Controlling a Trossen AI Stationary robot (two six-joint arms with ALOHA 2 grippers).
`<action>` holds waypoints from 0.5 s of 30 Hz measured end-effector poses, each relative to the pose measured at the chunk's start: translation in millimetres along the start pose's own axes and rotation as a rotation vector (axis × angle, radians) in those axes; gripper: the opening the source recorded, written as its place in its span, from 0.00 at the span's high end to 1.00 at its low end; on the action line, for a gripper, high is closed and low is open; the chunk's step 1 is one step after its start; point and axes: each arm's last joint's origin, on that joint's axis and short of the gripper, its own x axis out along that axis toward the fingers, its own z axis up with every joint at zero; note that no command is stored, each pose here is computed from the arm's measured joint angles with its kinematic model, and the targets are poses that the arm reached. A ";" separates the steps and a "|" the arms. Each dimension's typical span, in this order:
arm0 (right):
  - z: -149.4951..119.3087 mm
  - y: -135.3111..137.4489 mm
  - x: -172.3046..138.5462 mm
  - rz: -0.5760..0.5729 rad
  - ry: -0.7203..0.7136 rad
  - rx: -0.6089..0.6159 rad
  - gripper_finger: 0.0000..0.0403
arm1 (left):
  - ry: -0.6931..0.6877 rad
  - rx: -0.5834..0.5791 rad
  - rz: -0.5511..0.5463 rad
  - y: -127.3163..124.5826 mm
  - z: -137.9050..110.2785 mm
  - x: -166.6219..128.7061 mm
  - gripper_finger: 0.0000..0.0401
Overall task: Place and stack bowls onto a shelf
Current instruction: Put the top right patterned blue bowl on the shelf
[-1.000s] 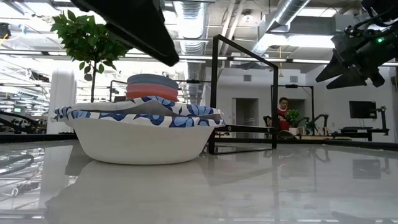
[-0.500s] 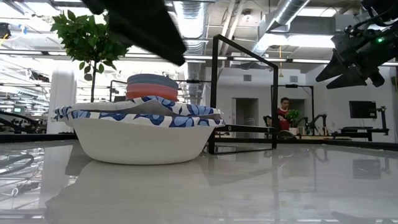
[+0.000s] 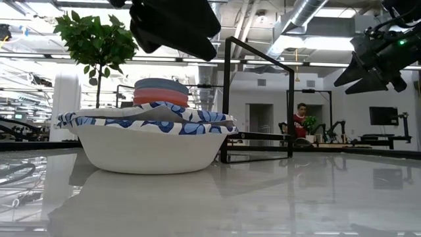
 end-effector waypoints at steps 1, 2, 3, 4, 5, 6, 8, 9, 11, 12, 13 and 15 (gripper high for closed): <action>0.0 0.0 0.0 0.000 0.000 0.000 0.36 | 0.006 -0.007 -0.011 0.6 0.3 0.4 0.57; 0.0 0.0 0.0 0.000 0.000 0.000 0.36 | 0.010 -0.007 -0.017 1.3 0.6 0.8 0.55; 0.0 0.0 0.0 0.000 0.000 0.000 0.36 | 0.009 0.000 -0.012 1.9 0.9 1.0 0.53; 0.0 0.0 0.0 0.000 0.000 0.000 0.36 | 0.007 0.003 -0.005 2.3 0.9 1.1 0.50; 0.0 0.0 0.0 0.000 0.000 0.000 0.36 | 0.003 0.003 0.004 2.6 1.0 1.1 0.48; 0.0 0.0 0.0 0.000 0.000 0.000 0.36 | -0.002 -0.003 0.011 2.8 1.2 1.1 0.46; 0.0 0.0 0.0 0.000 0.000 0.000 0.36 | -0.003 -0.035 0.013 2.9 1.3 1.2 0.42; 0.0 0.0 0.0 0.000 0.000 0.000 0.36 | 0.001 -0.053 0.012 2.5 0.7 0.9 0.41; 0.0 0.0 0.0 0.000 0.000 0.000 0.36 | 0.026 -0.094 0.000 1.1 -2.0 0.1 0.40; 0.0 0.0 0.0 0.000 0.000 0.000 0.36 | 0.041 -0.109 -0.005 0.2 -3.7 -0.4 0.40; 0.0 0.0 0.0 0.000 0.000 0.000 0.36 | 0.054 -0.121 -0.004 -0.7 -5.5 -1.1 0.40; 0.0 0.0 0.0 0.000 0.000 0.000 0.36 | 0.067 -0.126 0.002 -3.0 -8.6 -2.6 0.41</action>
